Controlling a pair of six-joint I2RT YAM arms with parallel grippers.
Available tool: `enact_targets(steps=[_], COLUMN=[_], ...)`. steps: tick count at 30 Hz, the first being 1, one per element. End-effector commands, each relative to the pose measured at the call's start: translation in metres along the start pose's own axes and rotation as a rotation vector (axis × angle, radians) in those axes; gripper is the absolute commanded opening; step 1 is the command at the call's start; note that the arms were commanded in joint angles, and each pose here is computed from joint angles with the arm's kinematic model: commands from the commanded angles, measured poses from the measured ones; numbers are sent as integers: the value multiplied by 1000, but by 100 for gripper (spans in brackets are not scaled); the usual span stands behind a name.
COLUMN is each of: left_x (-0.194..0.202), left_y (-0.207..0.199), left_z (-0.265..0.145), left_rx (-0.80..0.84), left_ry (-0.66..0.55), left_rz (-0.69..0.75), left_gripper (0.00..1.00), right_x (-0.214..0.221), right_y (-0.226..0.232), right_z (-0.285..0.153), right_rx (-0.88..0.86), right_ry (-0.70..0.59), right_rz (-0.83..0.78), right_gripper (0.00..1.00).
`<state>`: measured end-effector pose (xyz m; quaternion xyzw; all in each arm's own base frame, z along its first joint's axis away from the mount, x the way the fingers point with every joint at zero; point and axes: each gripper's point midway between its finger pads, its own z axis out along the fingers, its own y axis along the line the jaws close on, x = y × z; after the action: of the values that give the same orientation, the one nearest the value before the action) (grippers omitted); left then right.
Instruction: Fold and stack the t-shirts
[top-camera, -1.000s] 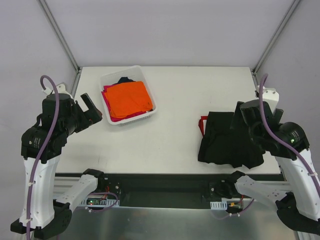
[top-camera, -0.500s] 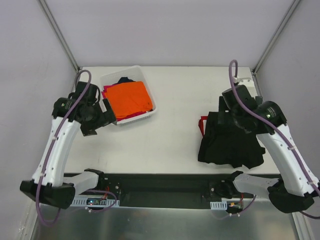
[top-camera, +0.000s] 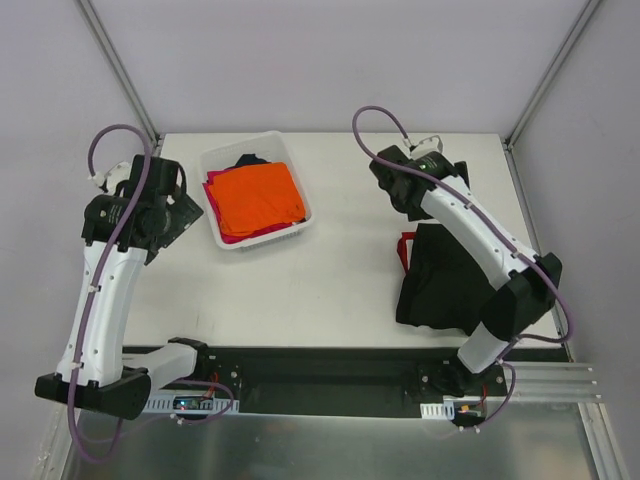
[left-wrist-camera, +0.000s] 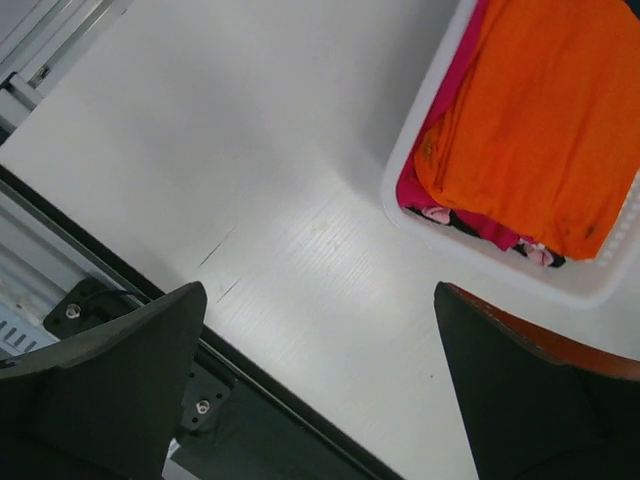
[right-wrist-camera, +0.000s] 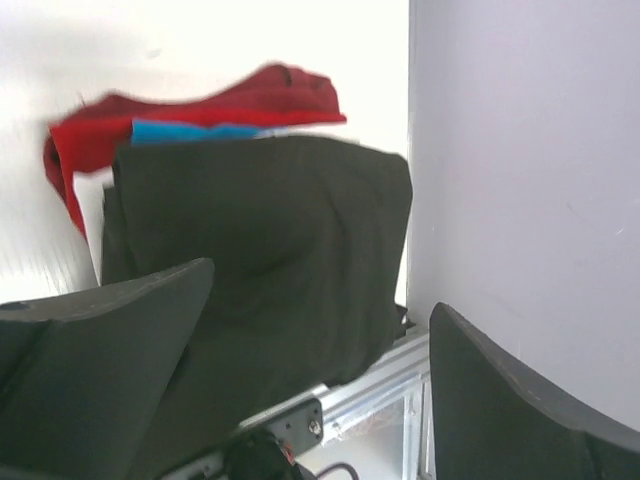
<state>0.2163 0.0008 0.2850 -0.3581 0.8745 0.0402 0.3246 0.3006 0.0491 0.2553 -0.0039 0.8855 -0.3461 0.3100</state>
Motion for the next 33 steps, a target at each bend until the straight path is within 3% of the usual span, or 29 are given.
enact_targets(steps=[1, 3, 7, 11, 14, 20, 22, 24, 26, 28, 33], left_x=[12, 3, 4, 14, 28, 19, 3, 13, 12, 18, 15], left_y=[69, 59, 19, -37, -68, -78, -82, -72, -83, -89, -127], left_z=[-1, 5, 34, 55, 90, 112, 109, 119, 129, 131, 148], left_rx=[-267, -184, -36, 81, 51, -101, -130, -243, -203, -187, -2], left_ry=[-73, -123, -66, 137, 319, 423, 403, 506, 541, 562, 497], left_rz=[-243, -327, -191, -53, 24, 76, 104, 179, 239, 205, 141], left_gripper=[99, 99, 99, 99, 99, 99, 99, 99, 99, 99, 99], right_x=[4, -1, -2, -5, -7, -7, -8, -6, -5, -1, -1], right_y=[-56, -49, -20, 2, 10, 24, 27, 31, 30, 35, 32], right_z=[-18, -15, -10, -9, -15, -18, -15, -4, 5, 11, 13], right_rx=[184, 189, 106, 23, -78, -192, -207, -215, -208, -204, -174], right_ry=[23, 28, 86, 109, 105, 81, 106, 157, 189, 222, 215], right_rz=[-119, -132, -154, -151, -127, -98, -91, -82, -60, -71, -80], right_gripper=[96, 96, 96, 96, 96, 96, 96, 96, 96, 96, 96])
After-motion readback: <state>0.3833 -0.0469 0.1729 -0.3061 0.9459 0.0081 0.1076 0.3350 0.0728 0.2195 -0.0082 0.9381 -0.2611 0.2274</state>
